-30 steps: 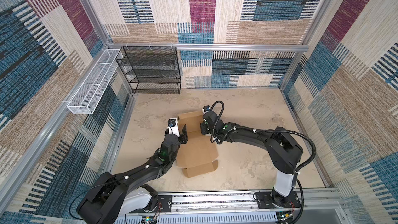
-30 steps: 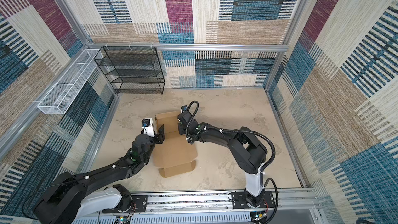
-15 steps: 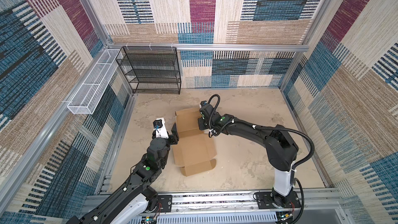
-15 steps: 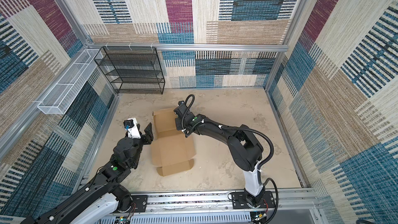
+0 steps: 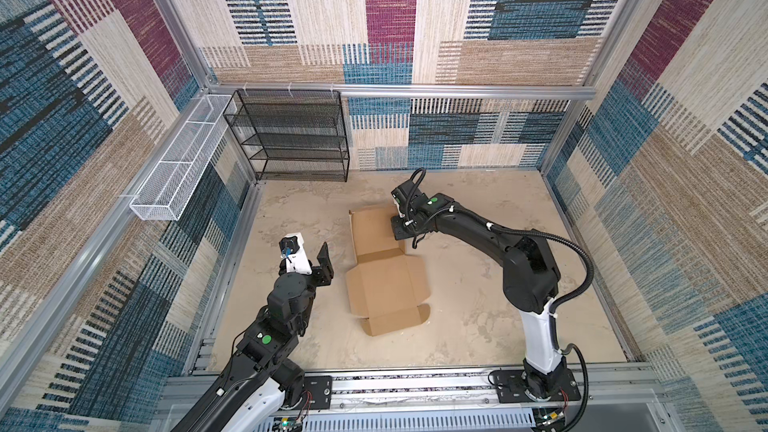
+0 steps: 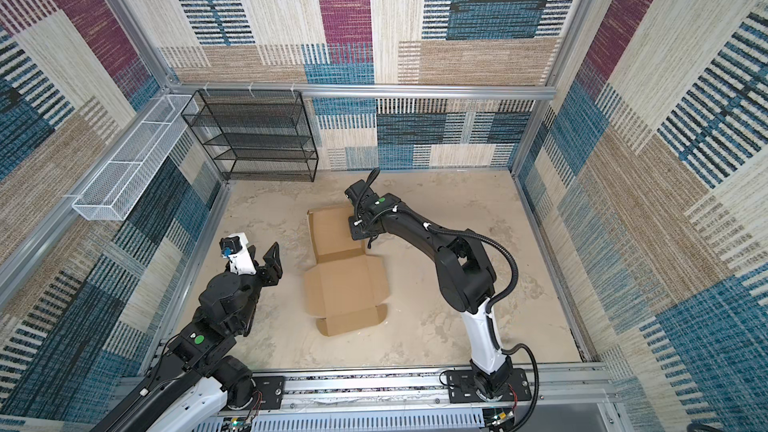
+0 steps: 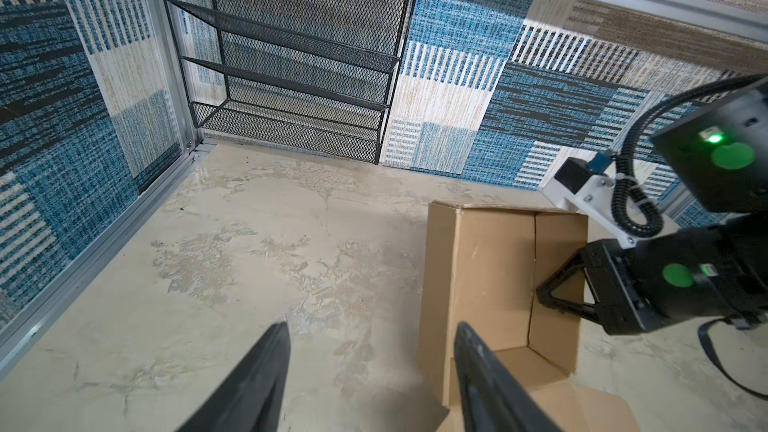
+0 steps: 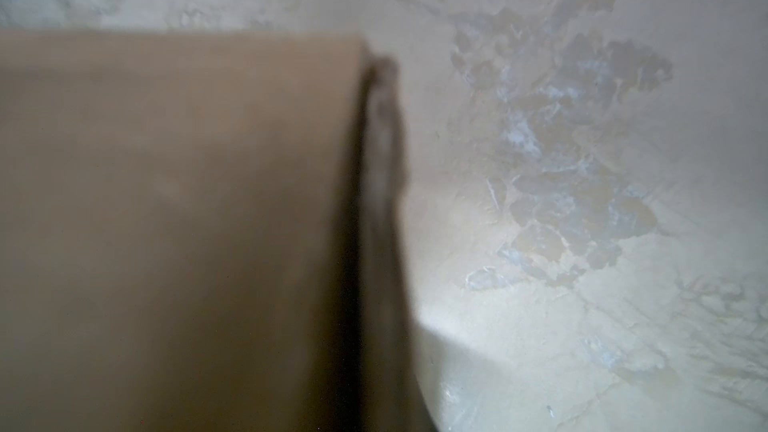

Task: Fold the paper box
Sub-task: 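Draw the left gripper back toward the robot while right presses the far wall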

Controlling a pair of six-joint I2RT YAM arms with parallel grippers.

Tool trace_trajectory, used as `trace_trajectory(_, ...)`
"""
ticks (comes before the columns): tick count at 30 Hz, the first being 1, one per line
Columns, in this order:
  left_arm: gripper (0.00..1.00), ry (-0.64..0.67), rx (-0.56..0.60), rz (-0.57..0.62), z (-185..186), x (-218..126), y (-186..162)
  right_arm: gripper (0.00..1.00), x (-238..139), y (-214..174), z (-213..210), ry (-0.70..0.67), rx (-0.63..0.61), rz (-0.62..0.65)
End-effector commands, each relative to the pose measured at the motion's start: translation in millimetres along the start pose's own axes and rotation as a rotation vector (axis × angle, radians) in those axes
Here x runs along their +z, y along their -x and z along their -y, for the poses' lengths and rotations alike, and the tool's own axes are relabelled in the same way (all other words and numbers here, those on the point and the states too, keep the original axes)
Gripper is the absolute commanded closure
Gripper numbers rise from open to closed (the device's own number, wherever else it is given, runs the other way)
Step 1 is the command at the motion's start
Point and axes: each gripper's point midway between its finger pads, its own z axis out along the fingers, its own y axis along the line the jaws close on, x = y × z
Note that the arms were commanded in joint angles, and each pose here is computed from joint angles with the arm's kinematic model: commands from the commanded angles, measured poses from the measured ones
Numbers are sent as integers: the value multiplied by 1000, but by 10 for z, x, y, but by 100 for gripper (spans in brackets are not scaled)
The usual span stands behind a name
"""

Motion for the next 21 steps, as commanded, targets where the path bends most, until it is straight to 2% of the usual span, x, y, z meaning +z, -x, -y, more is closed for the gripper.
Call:
trace_trajectory(1,34,-7,-15,-30,-14,-32,-68,100,27,-174,97,-17,-15,-114)
trace_trajectory(6,35,-5,-10,-27,-39,-60,-66,100,201,-220,226,-28,-8,-194)
trace_trajectory(12,35,-4,-7,-36,-60,-66,-108,100,395,-161,265,-34,-10,-224)
trace_trajectory(21,35,2,-10,-55,-91,-63,-197,91,601,-126,290,-26,-2,-234)
